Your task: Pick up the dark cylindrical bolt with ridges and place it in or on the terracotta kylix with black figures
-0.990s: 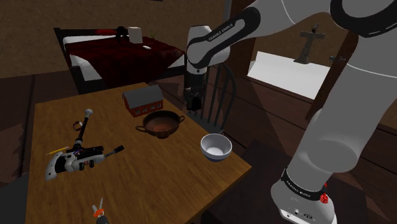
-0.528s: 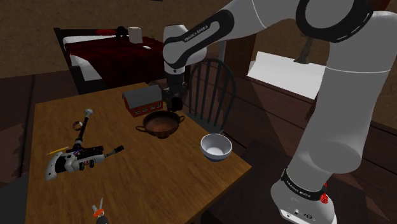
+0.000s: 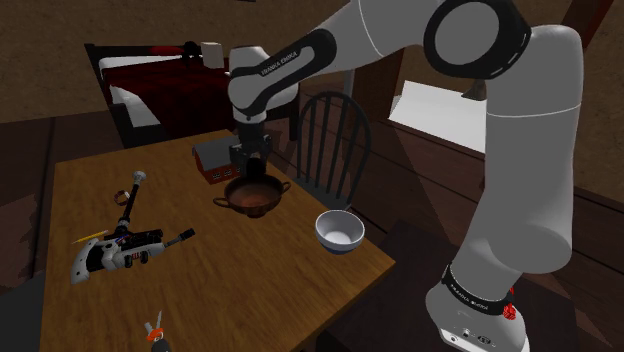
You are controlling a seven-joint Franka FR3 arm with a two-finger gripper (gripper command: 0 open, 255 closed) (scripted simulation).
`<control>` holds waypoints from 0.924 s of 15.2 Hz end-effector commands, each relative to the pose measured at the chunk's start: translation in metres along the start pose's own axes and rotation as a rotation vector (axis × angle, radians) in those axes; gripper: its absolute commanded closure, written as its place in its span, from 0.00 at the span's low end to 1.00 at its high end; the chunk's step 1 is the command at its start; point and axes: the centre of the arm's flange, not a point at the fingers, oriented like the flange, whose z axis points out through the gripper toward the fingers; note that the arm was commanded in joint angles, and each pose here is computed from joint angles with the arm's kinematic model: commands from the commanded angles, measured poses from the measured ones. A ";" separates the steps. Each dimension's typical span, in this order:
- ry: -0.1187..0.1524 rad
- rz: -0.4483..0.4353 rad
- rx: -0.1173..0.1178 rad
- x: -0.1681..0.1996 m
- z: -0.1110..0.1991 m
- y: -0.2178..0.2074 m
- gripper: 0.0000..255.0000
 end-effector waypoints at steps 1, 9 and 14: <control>0.001 0.000 0.000 0.001 0.009 0.000 1.00; 0.001 0.000 0.000 0.001 0.050 0.001 1.00; 0.001 0.000 0.000 0.001 0.050 0.001 1.00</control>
